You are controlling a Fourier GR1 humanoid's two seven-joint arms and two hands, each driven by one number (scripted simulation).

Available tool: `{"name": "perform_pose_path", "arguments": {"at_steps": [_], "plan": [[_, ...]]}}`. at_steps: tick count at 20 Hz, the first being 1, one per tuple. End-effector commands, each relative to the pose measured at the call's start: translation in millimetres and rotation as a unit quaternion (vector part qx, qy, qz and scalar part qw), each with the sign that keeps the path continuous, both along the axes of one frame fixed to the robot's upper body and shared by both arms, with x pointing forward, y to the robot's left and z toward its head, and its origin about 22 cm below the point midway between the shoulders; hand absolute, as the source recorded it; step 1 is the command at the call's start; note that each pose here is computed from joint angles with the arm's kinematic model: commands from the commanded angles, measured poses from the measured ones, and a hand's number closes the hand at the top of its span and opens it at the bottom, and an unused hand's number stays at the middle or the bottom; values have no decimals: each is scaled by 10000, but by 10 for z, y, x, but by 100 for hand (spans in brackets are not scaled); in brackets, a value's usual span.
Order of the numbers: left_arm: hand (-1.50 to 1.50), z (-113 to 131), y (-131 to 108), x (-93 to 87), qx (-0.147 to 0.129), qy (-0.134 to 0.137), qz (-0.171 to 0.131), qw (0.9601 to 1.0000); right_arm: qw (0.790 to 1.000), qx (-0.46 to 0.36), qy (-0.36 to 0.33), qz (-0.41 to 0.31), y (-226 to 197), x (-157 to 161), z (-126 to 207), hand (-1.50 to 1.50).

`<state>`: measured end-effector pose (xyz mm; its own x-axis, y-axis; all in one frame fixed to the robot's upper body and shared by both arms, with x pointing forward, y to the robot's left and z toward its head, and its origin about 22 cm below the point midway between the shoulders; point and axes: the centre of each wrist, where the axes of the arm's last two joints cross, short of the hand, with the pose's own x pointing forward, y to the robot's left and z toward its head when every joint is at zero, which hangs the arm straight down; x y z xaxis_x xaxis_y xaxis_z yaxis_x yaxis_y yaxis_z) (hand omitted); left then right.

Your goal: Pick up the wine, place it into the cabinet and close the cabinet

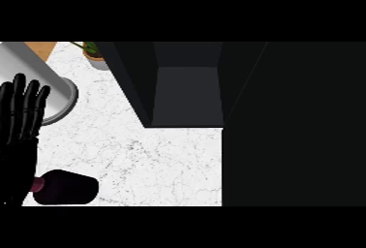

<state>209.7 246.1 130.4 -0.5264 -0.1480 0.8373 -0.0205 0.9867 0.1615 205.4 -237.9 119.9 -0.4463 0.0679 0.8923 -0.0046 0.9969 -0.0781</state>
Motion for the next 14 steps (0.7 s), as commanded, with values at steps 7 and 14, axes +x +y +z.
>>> {"name": "perform_pose_path", "arguments": {"at_steps": [7, 14], "plan": [[-150, -389, 350, -681, -1694, 845, 514, 9806, 9947, -113, 118, 1016, 190, -283, 56, -150], [-150, 84, 351, -1232, -1813, 856, 439, 9787, 9899, -190, 123, 1401, 111, -628, 523, -150]]}}
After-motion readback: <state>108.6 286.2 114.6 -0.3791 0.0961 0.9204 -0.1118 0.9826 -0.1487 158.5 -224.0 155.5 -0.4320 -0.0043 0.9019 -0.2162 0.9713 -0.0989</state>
